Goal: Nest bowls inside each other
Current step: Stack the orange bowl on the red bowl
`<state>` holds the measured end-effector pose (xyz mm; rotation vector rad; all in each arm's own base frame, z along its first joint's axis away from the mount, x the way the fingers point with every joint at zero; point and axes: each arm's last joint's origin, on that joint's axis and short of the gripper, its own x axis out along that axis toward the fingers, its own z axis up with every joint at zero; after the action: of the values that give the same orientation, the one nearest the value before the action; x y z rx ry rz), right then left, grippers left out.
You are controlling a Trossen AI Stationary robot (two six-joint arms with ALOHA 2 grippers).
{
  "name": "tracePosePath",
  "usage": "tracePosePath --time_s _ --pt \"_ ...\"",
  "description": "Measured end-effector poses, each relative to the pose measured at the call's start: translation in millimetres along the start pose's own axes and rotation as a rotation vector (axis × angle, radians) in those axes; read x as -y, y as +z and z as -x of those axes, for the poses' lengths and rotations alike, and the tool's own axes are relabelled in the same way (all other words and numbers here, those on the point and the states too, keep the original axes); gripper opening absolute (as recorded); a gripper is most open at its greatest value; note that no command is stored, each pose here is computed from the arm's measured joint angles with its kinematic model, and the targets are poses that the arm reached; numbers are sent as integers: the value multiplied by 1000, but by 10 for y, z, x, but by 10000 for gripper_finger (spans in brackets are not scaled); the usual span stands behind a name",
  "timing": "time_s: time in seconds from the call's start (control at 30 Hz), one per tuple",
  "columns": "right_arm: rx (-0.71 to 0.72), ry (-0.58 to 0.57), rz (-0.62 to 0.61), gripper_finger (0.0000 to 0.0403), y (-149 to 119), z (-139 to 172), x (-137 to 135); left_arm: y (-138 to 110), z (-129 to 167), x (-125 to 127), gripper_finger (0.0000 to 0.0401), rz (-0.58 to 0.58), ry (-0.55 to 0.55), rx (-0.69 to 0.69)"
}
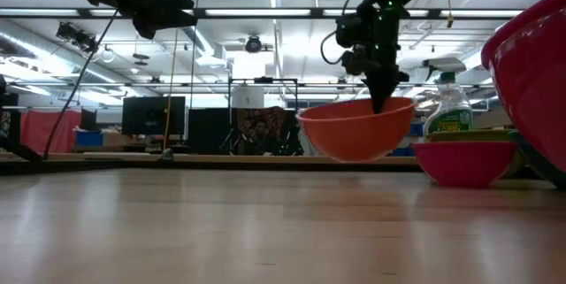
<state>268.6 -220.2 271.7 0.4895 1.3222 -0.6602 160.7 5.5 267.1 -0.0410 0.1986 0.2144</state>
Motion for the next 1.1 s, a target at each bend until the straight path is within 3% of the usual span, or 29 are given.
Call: tracePosePath --time_s 0.17,0.3,0.53,0.73,1.0,1.1 --pt "2 -2 13 24 -8 17 -117 -27 -30 5 233 2 1 -18" --pt "-21 -4 4 29 -50 -31 -200 -280 -245 34 233 -2 7 -87" --pt "-1 63 -46 23 -29 -29 -262 -515 -728 201 233 -284 -66 -71" --pt "-8 95 -60 27 -33 -27 -279 -555 -1264 351 233 -498 -108 -205" --pt "-31 118 -44 27 -63 -20 -344 -489 -1891 537 233 -832 78 -387" --pt "-44 121 -27 27 -85 -15 -399 -466 -2042 598 233 -922 84 -444"
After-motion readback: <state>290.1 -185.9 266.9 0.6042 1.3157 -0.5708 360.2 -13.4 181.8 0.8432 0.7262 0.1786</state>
